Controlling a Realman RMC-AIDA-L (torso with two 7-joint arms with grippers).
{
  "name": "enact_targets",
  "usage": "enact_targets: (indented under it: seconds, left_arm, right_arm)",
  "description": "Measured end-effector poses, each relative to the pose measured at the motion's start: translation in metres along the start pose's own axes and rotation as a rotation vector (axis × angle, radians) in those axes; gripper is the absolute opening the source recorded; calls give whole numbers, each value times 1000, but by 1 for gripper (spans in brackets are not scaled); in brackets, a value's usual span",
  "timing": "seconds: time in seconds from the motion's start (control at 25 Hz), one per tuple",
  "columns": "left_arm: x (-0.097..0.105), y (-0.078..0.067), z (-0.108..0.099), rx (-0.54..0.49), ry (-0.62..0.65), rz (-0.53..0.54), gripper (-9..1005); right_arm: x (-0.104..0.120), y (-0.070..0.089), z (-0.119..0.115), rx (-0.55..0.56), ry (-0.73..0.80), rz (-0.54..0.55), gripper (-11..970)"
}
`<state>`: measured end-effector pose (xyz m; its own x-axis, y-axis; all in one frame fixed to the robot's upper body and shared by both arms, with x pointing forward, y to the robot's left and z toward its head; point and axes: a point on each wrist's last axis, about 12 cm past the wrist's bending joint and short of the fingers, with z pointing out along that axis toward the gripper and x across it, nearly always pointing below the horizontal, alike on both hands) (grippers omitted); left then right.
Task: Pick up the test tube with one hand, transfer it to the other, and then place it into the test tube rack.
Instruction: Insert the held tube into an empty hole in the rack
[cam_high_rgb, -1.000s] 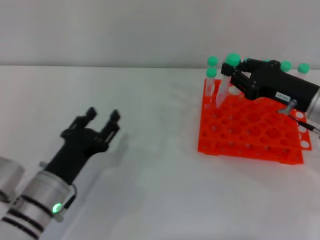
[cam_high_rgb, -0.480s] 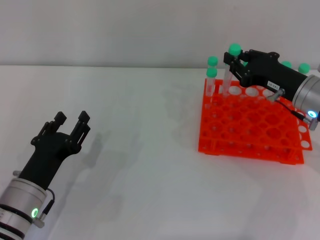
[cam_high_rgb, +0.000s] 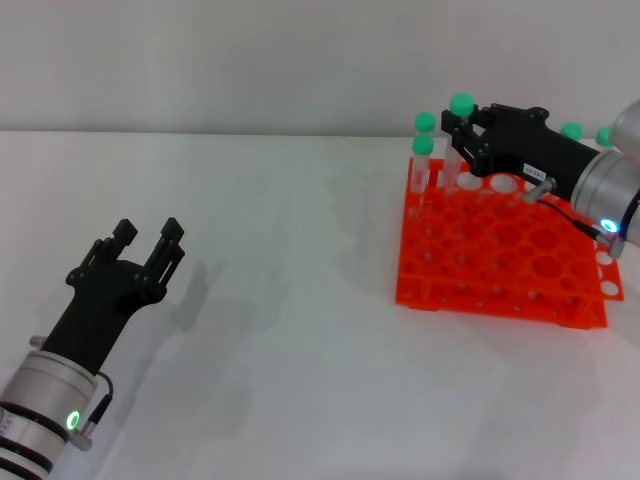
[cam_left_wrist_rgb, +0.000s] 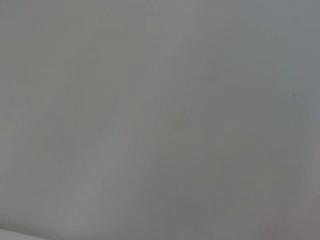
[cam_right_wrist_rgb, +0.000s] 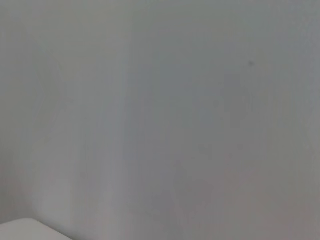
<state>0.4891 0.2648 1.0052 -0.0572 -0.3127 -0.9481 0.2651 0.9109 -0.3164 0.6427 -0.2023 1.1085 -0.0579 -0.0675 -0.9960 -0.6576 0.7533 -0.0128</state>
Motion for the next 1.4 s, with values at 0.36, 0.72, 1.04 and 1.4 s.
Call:
enact_targets:
  seconds: [0.36, 0.72, 1.04, 1.4]
  left_arm:
    - [-2, -1, 5, 3, -3, 0, 655]
    - [-3, -2, 10, 13, -9, 5, 654]
    - [-3, -3, 11, 15, 1, 8, 654]
    - [-2, -3, 10, 19, 5, 9, 653]
  right_arm:
    - [1, -2, 6, 26, 33, -23, 201]
    - [9, -2, 3, 27, 64, -18, 201]
    - [16, 3, 4, 9, 104, -35, 200]
    - [20, 8, 5, -13, 140, -57, 230]
